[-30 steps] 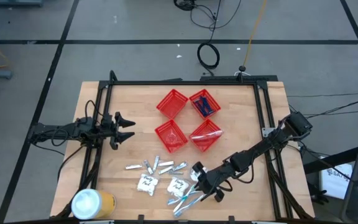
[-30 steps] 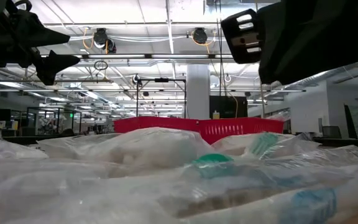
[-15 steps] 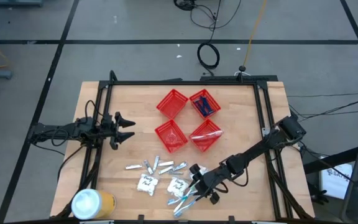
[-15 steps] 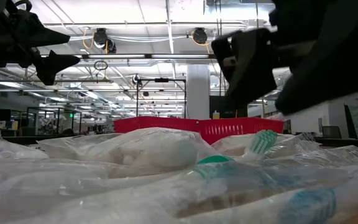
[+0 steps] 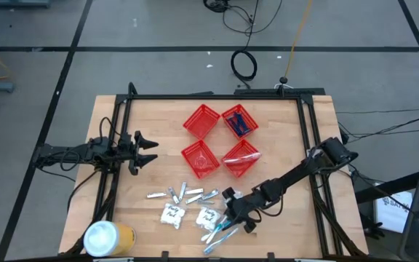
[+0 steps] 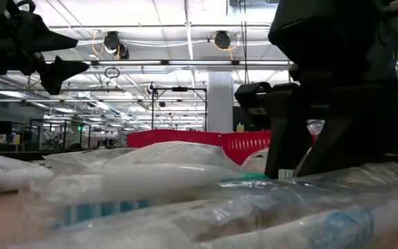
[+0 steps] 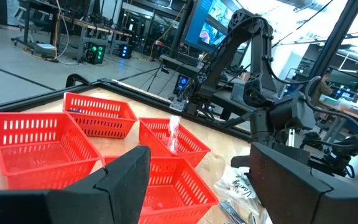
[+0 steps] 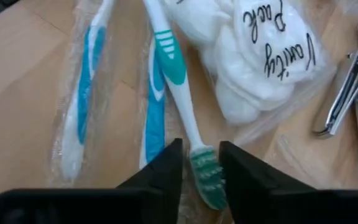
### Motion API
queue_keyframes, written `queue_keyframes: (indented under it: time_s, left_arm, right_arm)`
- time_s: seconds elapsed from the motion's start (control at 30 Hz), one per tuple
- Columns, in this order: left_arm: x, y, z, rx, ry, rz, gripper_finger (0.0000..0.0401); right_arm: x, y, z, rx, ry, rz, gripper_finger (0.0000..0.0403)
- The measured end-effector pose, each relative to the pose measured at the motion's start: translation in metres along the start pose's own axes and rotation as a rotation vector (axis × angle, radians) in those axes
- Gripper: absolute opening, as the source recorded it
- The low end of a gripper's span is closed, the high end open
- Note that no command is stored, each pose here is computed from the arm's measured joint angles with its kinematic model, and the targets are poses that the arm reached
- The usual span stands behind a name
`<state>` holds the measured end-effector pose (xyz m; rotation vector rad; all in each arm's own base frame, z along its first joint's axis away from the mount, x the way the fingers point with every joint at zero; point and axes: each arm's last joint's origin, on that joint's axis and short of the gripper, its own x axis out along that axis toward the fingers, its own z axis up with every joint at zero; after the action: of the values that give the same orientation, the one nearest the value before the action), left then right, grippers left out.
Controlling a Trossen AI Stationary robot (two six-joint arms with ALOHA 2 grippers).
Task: Pick & Place Travel size toiletries
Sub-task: Put the green toothbrush into the bottom right red bin
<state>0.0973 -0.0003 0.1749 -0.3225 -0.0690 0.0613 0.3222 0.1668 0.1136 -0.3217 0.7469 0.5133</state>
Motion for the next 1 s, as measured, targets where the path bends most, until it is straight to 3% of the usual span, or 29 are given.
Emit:
queue_keyframes:
  time_s: [0.23,0.43,0.63,1.0]
  left_arm:
    - [0.000,0.000,0.000,0.000,0.000,0.000,0.0271]
    - [0.000,0.000,0.000,0.000,0.000,0.000,0.0271]
    - [0.000,0.000,0.000,0.000,0.000,0.000,0.0271]
    - [0.000,0.000,0.000,0.000,0.000,0.000,0.0271]
  right_arm:
    - [-0.002,0.001,0.002,-0.026,-0.017,0.048,0.0006]
    - [-0.012,0.001,0.008,-0.029,-0.030,0.046,0.0002]
    - [-0.044,-0.002,0.028,-0.029,-0.105,0.030,0.0001]
    - [-0.106,-0.004,0.027,0.090,0.024,-0.102,0.0000]
